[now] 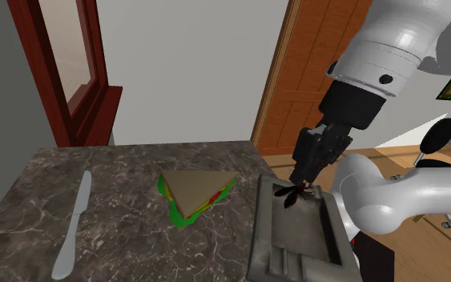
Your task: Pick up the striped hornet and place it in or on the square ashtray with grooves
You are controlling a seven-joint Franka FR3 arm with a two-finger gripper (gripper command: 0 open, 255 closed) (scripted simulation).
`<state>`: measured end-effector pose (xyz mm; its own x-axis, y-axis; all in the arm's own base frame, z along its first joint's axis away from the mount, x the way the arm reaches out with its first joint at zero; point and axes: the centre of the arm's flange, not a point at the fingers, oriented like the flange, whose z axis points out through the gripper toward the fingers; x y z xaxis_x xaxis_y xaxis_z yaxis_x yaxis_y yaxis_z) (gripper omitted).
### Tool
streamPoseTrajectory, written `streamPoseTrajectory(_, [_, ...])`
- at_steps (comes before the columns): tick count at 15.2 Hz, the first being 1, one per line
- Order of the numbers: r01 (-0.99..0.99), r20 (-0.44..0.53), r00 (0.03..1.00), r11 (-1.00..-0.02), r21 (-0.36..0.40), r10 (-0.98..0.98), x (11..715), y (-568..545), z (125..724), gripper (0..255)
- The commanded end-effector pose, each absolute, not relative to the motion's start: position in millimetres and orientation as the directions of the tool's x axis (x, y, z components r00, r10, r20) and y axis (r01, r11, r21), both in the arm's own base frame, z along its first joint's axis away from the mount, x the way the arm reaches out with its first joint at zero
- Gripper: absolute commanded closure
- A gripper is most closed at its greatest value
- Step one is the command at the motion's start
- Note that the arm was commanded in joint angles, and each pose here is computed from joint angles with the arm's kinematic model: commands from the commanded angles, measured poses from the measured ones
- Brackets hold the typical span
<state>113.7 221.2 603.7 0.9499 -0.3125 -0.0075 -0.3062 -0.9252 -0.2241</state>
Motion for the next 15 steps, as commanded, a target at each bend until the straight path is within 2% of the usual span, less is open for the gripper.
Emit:
streamPoseTrajectory(1, [-0.306,-0.009,0.95,-0.925,-0.223,-0.312,85.3,209.4,603.8,255])
streamPoseTrajectory(15, [-0.306,-0.009,0.95,-0.925,-0.223,-0.312,85.3,209.4,531.8,255])
